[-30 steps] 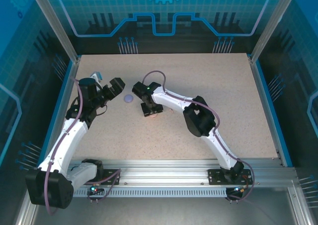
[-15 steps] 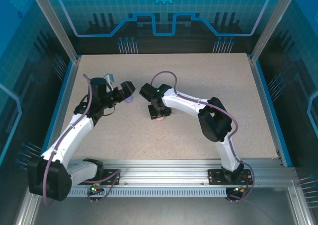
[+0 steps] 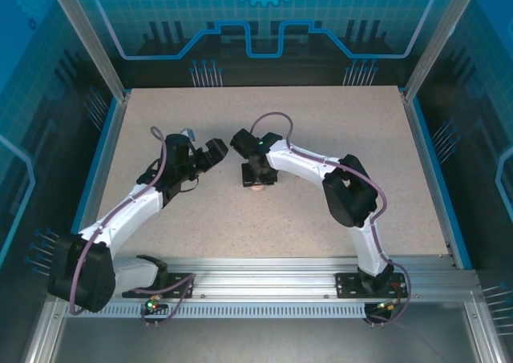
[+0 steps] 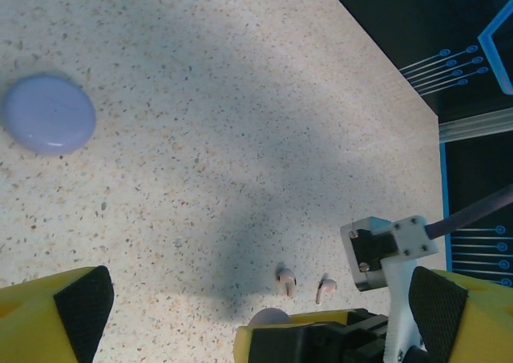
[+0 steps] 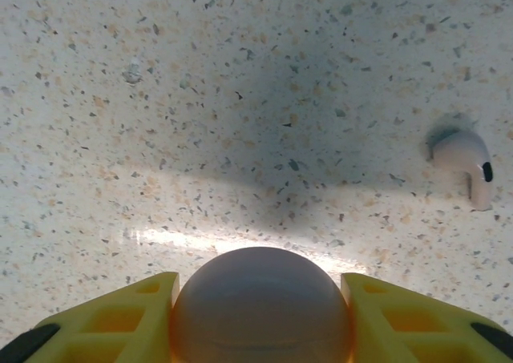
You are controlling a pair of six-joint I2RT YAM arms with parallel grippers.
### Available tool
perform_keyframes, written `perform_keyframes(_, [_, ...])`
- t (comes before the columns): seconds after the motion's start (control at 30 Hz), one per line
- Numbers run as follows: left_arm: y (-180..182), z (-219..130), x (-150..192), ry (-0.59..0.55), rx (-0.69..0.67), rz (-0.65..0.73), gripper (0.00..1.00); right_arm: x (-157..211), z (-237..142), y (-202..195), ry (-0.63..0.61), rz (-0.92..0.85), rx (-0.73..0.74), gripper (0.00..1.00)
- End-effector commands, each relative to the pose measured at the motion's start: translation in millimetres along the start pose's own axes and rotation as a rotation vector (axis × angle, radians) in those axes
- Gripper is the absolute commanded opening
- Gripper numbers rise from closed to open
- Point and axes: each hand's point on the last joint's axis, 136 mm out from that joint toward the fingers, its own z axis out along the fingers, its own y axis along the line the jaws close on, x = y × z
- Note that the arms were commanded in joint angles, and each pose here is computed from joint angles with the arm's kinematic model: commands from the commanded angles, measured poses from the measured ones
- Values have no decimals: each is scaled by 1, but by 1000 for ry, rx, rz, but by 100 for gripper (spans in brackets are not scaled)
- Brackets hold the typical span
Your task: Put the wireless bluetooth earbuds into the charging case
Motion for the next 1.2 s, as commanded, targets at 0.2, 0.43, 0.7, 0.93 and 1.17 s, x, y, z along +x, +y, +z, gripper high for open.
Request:
perform_keyframes(0.2, [9, 15, 11, -5, 36, -75, 99, -33, -8, 8, -30, 156, -84, 46])
perform_keyframes(0.43, [19, 16, 20, -7, -12, -114, 99, -46, -1, 7, -18, 206, -114, 45])
perform_keyframes(0.7, [24, 20, 27, -24, -28, -90, 99, -62, 1, 3, -15, 233, -135, 45])
perform_keyframes(0.93, [28, 31, 32, -37, -10, -60, 99, -71, 11, -5, 18, 298, -153, 46])
perform_keyframes(1.17, [25, 39, 36, -60, 54, -32, 99, -79, 17, -9, 41, 390, -181, 46])
